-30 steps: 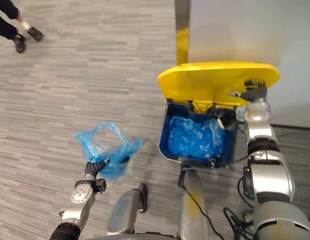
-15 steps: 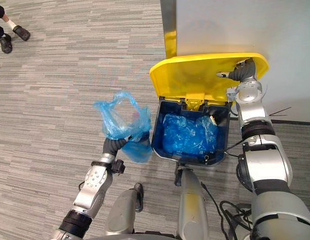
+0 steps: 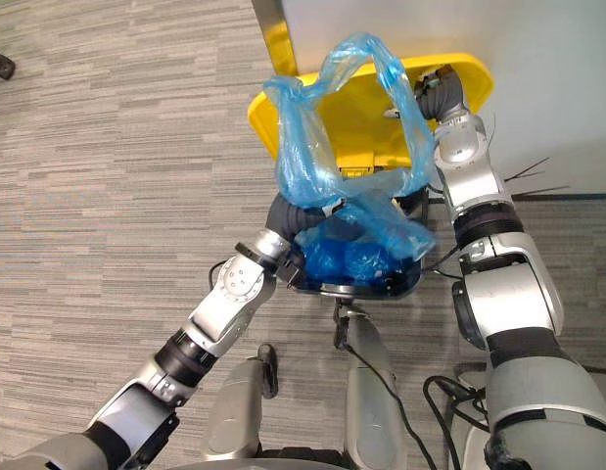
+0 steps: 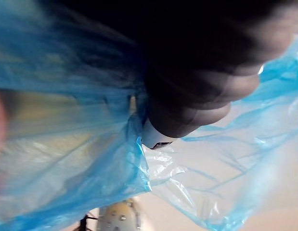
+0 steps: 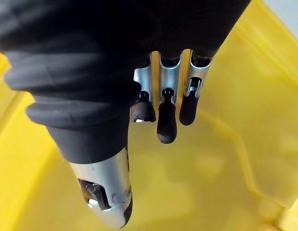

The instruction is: Gather rubbish on tea table into small bin, then transfer packed bag to large trash can.

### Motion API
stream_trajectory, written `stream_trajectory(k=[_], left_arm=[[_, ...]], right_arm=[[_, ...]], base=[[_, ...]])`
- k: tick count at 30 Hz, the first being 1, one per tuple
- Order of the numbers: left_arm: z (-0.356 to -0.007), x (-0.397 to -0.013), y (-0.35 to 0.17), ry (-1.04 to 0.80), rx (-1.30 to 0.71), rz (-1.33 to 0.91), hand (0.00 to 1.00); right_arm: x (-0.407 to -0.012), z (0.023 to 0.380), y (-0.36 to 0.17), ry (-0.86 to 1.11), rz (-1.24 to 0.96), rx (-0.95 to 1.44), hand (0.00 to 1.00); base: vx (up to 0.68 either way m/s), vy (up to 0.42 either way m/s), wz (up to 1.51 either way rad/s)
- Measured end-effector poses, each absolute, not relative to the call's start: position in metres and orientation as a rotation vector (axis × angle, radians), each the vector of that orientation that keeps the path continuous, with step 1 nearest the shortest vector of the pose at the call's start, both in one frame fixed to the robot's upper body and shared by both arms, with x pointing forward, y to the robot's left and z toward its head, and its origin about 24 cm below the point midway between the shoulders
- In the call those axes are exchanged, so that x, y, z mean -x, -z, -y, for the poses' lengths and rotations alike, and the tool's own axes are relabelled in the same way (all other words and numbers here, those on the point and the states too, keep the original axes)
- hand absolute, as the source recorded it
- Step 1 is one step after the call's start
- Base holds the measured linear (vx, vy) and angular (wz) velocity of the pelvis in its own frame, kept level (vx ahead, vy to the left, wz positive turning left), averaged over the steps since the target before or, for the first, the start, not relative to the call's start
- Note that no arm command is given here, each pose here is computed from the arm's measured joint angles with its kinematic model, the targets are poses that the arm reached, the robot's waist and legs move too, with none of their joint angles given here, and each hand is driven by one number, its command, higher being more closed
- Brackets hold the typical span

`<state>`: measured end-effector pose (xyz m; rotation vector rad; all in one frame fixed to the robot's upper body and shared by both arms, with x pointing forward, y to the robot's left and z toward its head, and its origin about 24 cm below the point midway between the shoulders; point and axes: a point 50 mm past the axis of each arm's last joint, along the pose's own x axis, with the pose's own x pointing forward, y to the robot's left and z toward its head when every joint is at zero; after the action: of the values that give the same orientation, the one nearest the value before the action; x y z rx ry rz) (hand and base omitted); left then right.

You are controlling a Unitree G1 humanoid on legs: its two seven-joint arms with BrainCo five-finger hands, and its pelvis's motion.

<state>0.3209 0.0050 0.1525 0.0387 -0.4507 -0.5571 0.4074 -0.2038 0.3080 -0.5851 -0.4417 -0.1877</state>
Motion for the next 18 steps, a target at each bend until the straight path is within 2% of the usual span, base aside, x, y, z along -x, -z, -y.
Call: stream_trajectory(k=[6,10,11,14,18], left_arm=[[0.010,-0.341,-0.134,0.517,-0.207,0.326,1.00],[0.012,-0.347,-0.109,0.459,-0.277,0.209,1.00],[0.008,-0.351,-0.106,0.422,-0.262,0.181,0.00],[-0.001,-0.364,-0.108,0.360,-0.359,0.152,0.00],[-0.010,-0.366,-0.098,0.311,-0.438,0.108,0.00]], right_arm=[[-0.394,0.179,-0.336,0.135,0.620,0.584,0.00],[-0.385,0.150,-0.345,0.077,0.719,0.539,0.00],[-0.381,0.135,-0.350,0.037,0.759,0.517,0.00],[-0.370,0.110,-0.357,-0.034,0.841,0.475,0.00],[-0.370,0.095,-0.351,-0.084,0.836,0.454,0.00]], base=[[0.00,-0.031,-0.24],[0.03,-0.153,0.01],[0.12,-0.200,-0.04],[0.06,-0.101,-0.23],[-0.05,0.040,-0.08]])
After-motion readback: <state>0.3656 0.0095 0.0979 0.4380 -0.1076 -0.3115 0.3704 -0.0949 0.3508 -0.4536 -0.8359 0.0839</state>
